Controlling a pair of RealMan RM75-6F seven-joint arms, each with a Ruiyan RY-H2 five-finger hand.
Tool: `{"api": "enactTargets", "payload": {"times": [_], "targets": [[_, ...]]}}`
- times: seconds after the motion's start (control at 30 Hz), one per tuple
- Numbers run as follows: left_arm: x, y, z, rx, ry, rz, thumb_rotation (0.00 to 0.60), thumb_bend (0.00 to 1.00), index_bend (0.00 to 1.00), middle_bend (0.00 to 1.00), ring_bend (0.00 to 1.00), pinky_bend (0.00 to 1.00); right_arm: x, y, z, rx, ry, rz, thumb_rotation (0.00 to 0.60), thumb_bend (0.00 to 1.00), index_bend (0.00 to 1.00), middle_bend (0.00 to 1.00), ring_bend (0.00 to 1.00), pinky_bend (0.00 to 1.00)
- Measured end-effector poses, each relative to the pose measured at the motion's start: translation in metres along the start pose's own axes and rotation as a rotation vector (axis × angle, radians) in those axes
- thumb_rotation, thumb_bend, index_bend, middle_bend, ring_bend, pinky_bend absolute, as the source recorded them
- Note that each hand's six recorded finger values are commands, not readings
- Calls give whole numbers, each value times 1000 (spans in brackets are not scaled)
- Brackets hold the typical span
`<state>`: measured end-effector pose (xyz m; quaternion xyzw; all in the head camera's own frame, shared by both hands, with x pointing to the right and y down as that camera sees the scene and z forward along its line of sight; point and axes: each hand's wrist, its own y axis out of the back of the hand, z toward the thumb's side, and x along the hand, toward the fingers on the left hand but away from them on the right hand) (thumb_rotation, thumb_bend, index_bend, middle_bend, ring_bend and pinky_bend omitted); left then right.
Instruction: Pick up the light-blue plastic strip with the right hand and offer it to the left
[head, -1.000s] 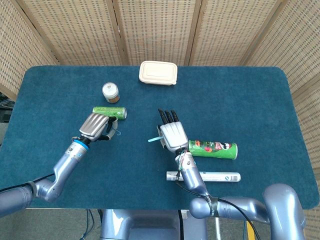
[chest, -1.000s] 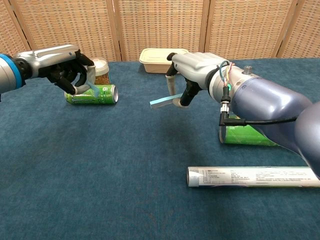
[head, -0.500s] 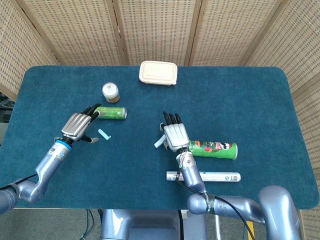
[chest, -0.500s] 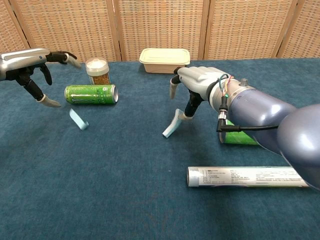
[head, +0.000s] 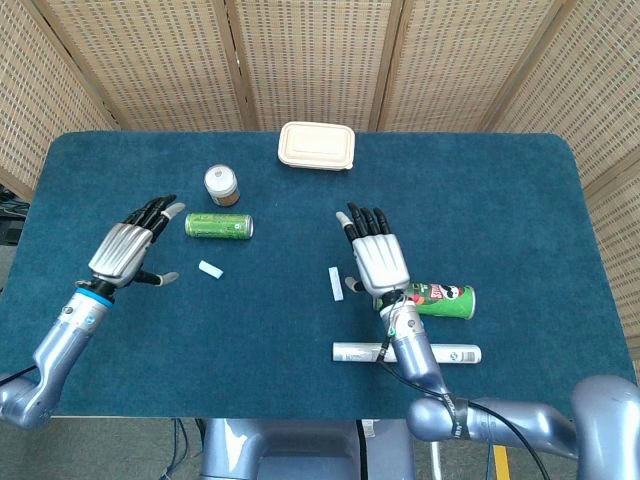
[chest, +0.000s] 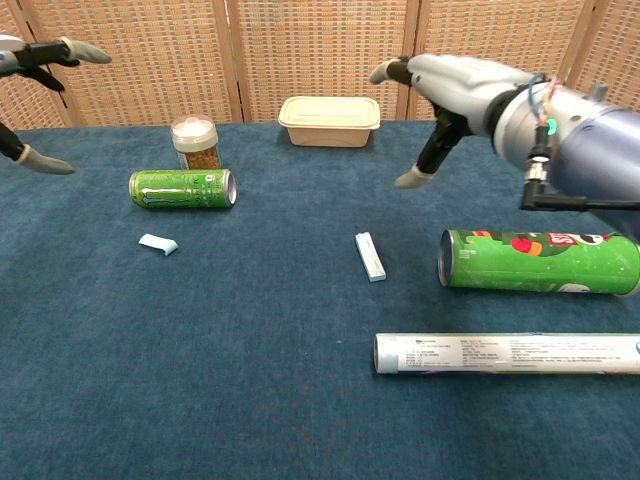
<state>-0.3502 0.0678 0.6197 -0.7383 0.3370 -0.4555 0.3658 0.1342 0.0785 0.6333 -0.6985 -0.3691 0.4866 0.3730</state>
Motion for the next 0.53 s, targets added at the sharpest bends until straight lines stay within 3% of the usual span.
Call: {"api": "enactTargets", "payload": {"times": [0.3,0.47,0.53], "targets": [[-78,19,-40,-13,157,96,600,0,0,0,0,0,37,35,-65,147,48,-177,600,0,50,0,0,0],[-137,16,-54,-95,259,145,600,0,0,0,0,0,61,43,-131,150,26,-254,600,0,51,0,0,0],[-153,15,-54,-126,263,156,600,0,0,0,0,0,73,44,-161,130,8,-270,600,0,32,0,0,0]]}}
